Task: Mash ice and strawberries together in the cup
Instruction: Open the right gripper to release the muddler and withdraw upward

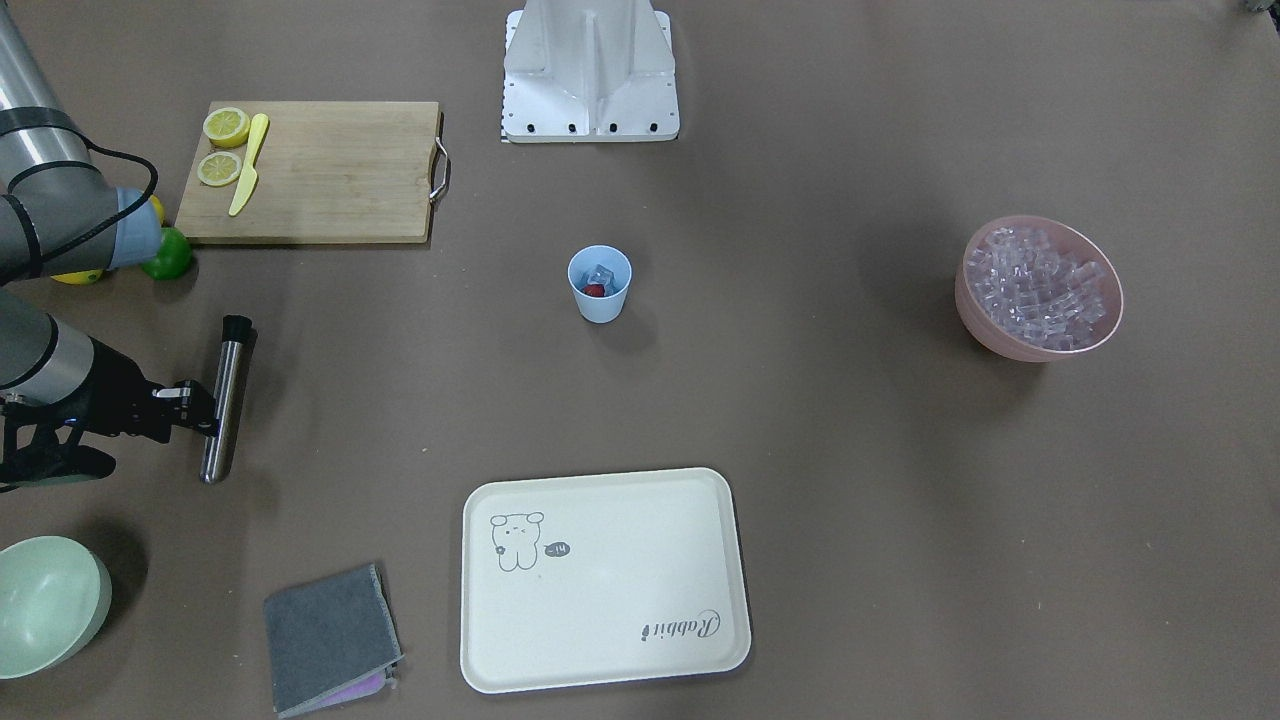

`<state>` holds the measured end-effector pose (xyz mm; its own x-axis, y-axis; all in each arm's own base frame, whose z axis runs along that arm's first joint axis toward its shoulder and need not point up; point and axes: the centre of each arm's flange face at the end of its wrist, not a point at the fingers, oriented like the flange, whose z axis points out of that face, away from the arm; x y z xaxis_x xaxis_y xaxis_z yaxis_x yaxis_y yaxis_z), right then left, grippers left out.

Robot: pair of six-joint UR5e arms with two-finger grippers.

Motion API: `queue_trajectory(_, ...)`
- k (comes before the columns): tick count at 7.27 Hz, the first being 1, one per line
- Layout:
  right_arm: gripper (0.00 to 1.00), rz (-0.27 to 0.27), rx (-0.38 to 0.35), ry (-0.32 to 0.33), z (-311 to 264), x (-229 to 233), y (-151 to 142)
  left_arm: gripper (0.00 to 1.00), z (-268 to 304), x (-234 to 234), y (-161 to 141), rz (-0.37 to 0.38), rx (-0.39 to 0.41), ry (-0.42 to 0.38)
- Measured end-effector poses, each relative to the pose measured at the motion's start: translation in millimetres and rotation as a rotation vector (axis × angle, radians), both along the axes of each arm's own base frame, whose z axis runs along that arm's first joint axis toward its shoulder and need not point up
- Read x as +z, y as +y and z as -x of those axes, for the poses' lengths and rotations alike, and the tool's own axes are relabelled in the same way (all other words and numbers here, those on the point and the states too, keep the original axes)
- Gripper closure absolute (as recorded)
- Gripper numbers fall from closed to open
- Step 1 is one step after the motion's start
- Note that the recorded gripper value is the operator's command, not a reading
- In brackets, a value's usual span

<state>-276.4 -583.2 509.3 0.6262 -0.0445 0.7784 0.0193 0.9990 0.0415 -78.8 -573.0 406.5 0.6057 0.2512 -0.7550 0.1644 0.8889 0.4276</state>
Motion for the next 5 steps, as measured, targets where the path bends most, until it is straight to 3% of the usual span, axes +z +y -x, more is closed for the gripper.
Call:
queue_trajectory(3,0.0,0.006,0.038,-0.029,-40,-11,-16,0.02,-12,0,-10,0.006,0.014,-0.01)
queue_trajectory(5,0.0,-0.022,0.035,-0.048,-85,-47,-29,0.02,-16,3,-27,0.014,-0.028,-0.095)
